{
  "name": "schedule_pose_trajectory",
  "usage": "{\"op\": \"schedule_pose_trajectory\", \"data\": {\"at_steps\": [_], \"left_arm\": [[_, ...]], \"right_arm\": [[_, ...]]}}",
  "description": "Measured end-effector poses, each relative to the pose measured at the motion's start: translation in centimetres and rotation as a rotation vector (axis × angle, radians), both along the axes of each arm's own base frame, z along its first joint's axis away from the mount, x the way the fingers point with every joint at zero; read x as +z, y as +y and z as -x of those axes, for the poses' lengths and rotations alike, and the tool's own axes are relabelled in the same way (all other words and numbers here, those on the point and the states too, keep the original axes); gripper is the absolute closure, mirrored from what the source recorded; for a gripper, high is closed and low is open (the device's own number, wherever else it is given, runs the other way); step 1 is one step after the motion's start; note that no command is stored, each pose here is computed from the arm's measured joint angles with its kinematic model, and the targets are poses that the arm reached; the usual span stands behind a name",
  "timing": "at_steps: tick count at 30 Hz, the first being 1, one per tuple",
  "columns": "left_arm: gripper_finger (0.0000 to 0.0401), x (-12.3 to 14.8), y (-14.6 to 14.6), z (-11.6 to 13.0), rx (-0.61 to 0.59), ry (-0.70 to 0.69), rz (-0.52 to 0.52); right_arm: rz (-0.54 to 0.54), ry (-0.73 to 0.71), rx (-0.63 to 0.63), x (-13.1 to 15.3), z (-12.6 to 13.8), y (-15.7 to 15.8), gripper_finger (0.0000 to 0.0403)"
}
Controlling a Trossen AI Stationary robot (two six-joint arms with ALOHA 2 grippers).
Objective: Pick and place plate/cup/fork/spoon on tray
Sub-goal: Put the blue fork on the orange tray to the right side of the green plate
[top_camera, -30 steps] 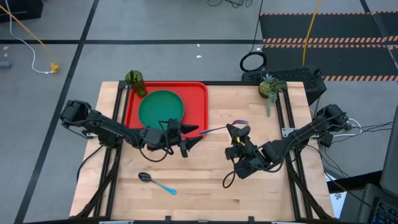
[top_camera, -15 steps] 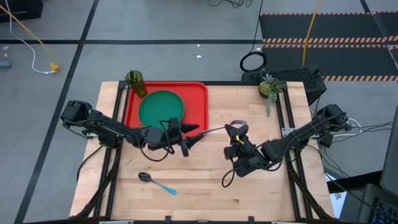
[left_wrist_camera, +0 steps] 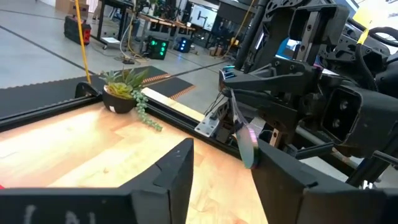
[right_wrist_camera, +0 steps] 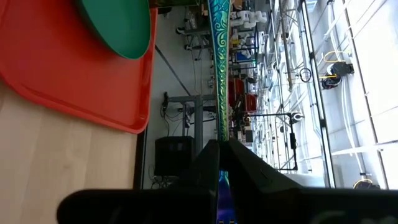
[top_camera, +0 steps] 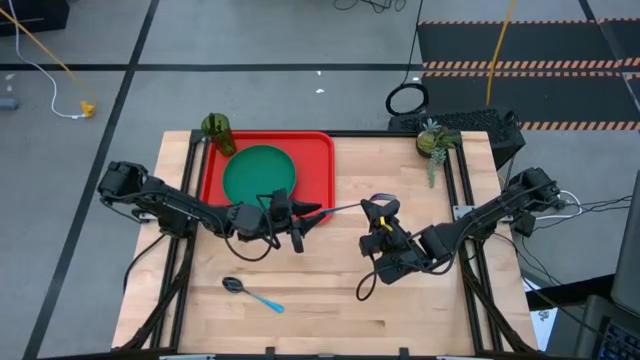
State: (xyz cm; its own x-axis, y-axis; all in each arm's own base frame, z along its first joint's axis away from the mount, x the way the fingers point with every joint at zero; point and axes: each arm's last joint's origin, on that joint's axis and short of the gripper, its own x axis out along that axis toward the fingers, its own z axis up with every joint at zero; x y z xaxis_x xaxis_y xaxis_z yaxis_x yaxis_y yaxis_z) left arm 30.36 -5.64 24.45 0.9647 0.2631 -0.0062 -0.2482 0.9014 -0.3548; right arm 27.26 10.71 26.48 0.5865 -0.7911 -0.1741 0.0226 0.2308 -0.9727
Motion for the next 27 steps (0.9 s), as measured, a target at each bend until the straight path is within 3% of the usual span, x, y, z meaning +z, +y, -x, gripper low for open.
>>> {"op": "schedule_pose_trajectory", "data": {"at_steps": [14,27], "left_arm": [[0.0268,0.1,-0.01,0.0,0.001,-0.004,-0.019],[0.0358,0.1,-0.01,0.0,0.0,0.003,-0.046]], "right_arm": [[-0.02,0.008,0.02,-0.05,-0.05,0.05,0.0399],[-0.034,0.011,0.028,-0.06,-0.14,-0.05,0.0399]]}}
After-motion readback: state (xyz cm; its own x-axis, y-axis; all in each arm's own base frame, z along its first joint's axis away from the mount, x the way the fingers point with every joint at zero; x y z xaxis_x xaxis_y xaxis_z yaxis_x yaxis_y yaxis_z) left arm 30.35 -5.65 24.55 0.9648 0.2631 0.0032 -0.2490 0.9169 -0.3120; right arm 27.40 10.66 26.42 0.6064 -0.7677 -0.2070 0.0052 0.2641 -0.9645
